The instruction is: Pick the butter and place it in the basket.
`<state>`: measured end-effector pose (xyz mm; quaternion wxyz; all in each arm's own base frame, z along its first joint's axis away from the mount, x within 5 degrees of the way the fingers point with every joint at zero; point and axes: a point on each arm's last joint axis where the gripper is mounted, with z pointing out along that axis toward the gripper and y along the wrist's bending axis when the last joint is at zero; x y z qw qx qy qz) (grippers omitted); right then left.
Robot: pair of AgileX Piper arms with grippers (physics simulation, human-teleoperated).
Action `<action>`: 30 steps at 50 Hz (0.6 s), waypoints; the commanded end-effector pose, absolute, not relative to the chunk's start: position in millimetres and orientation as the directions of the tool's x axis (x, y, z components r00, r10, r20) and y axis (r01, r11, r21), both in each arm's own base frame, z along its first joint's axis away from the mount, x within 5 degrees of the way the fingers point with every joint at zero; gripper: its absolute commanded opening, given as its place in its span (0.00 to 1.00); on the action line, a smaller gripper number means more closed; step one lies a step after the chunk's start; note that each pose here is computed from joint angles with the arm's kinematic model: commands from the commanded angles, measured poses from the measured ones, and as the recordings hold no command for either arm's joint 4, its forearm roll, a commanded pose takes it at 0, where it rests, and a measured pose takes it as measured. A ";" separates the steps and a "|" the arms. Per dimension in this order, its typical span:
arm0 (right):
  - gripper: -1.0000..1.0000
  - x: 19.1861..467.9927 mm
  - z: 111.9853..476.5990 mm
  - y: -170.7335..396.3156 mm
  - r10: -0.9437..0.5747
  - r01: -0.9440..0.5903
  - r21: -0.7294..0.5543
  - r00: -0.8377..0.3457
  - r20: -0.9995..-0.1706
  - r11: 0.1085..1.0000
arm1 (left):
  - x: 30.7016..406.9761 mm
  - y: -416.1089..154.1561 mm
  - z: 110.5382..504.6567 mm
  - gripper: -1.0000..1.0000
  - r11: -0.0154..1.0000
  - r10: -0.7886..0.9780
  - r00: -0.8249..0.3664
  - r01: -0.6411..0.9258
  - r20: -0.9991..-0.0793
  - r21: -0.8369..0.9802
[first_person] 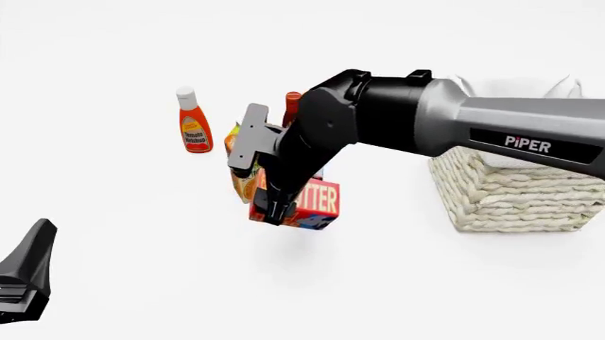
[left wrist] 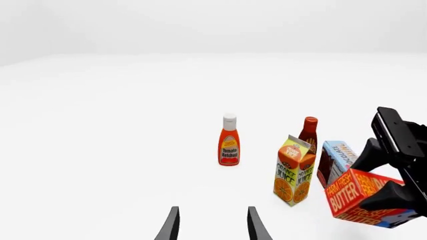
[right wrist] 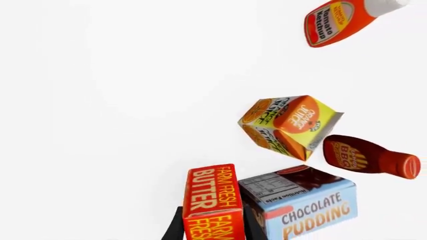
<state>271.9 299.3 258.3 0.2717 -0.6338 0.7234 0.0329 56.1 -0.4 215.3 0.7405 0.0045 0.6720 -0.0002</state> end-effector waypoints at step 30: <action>0.00 267.6 292.1 280.4 -0.870 -0.912 -0.318 -0.075 -0.488 0.257 | 56.1 -0.4 215.3 1.00 1.000 0.005 0.097 0.006 -0.995 0.006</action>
